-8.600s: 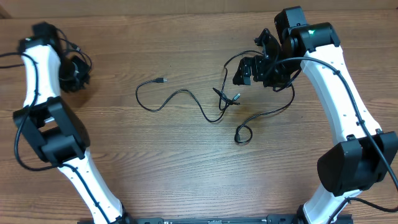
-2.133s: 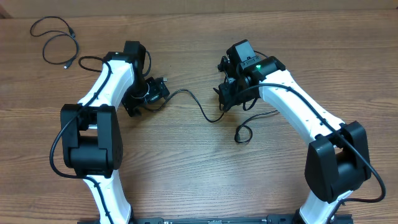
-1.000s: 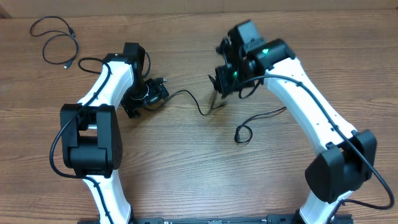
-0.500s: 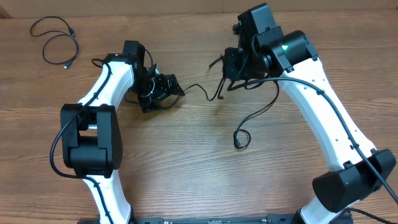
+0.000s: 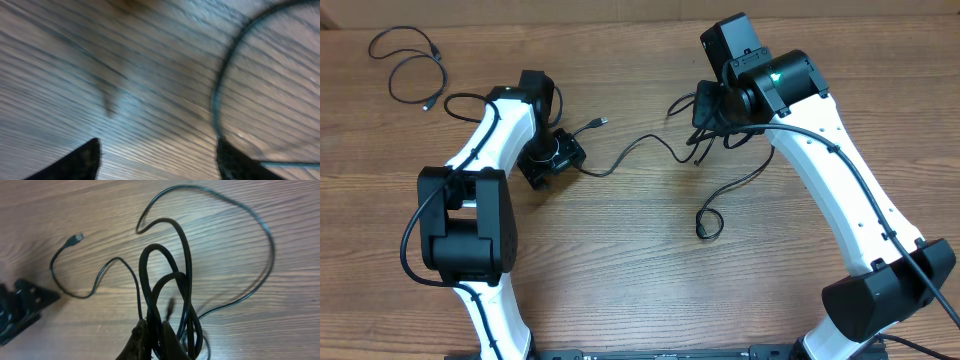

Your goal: Untangle cables

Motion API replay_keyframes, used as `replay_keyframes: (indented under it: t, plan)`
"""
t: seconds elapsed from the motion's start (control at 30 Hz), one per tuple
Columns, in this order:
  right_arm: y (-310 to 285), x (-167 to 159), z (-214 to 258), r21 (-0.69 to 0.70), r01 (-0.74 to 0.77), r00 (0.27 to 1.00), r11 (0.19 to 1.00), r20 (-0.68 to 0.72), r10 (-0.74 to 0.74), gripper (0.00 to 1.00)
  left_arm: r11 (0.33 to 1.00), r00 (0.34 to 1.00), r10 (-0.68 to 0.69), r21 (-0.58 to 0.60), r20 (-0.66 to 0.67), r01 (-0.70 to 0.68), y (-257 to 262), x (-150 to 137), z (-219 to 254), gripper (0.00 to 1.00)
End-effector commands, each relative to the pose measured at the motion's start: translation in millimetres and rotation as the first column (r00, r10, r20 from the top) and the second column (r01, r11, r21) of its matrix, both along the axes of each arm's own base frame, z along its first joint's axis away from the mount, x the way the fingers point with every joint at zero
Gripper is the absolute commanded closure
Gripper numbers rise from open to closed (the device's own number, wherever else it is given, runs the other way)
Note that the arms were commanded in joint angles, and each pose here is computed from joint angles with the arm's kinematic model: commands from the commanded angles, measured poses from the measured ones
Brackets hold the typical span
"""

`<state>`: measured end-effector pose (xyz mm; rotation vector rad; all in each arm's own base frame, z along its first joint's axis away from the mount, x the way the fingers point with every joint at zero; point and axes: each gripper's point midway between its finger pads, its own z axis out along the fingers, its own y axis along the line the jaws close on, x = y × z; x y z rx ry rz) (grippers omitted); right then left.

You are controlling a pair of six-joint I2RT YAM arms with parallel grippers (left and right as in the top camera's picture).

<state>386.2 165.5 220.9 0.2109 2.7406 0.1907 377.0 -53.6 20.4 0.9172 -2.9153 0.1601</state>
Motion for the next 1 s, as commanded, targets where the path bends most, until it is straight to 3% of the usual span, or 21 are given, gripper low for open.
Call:
replay_keyframes:
  t: [0.0, 0.1, 0.13, 0.23, 0.33, 0.5, 0.6, 0.7, 0.8, 0.87, 0.97]
  plan:
    - [-18, 7, 4, -0.073, 0.077, 0.996, 0.994, 0.048, -0.074, 0.91, 0.976, 0.998, 0.055, 0.209, -0.009, -0.052, 33, -6, -8, 0.35]
    - [-21, 7, 4, -0.089, 0.084, 0.995, 0.993, 0.052, -0.079, 0.79, 0.956, 0.993, 0.119, 0.269, 0.001, -0.115, 43, -8, -11, 0.4]
    - [-21, 7, 4, -0.089, 0.083, 0.996, 0.993, 0.049, -0.079, 0.7, 0.963, 0.992, 0.123, 0.241, -0.004, -0.118, 38, -9, -13, 0.4]
    - [-20, 6, 4, -0.08, 0.078, 0.996, 0.994, 0.044, -0.074, 0.19, 0.988, 0.997, 0.083, 0.128, -0.008, -0.081, 18, -6, -15, 0.37]
    - [-18, 5, 3, -0.073, 0.068, 0.997, 0.995, 0.039, -0.065, 0.02, 0.992, 0.994, -0.083, -0.093, 0.074, 0.09, -20, 11, -12, 0.37]
    - [-15, 4, 1, -0.064, 0.053, 0.998, 0.997, 0.027, -0.051, 0.0, 0.898, 0.956, -0.184, -0.357, 0.23, 0.259, -69, 27, 8, 0.32]
    - [-16, 3, -2, -0.069, 0.052, 0.999, 0.996, 0.02, -0.051, 0.0, 0.861, 0.942, -0.19, -0.414, 0.277, 0.295, -83, 32, 16, 0.27]
    - [-15, 4, -2, -0.066, 0.053, 0.998, 0.996, 0.024, -0.051, 0.0, 0.926, 0.976, -0.105, -0.339, 0.192, 0.166, -73, 30, 6, 0.27]
    - [-14, 6, -1, -0.061, 0.053, 0.998, 0.997, 0.032, -0.051, 0.0, 0.988, 0.996, 0.013, -0.152, 0.09, 0.0, -52, 19, -9, 0.25]
    - [-14, 6, -2, -0.062, 0.053, 0.998, 0.997, 0.031, -0.051, 0.0, 0.998, 0.997, 0.03, -0.063, 0.078, -0.025, -49, 15, -16, 0.24]
    - [-14, 5, -2, -0.064, 0.053, 0.998, 0.997, 0.028, -0.051, 0.0, 0.998, 0.996, 0.057, -0.026, 0.067, -0.056, -52, 12, -21, 0.25]
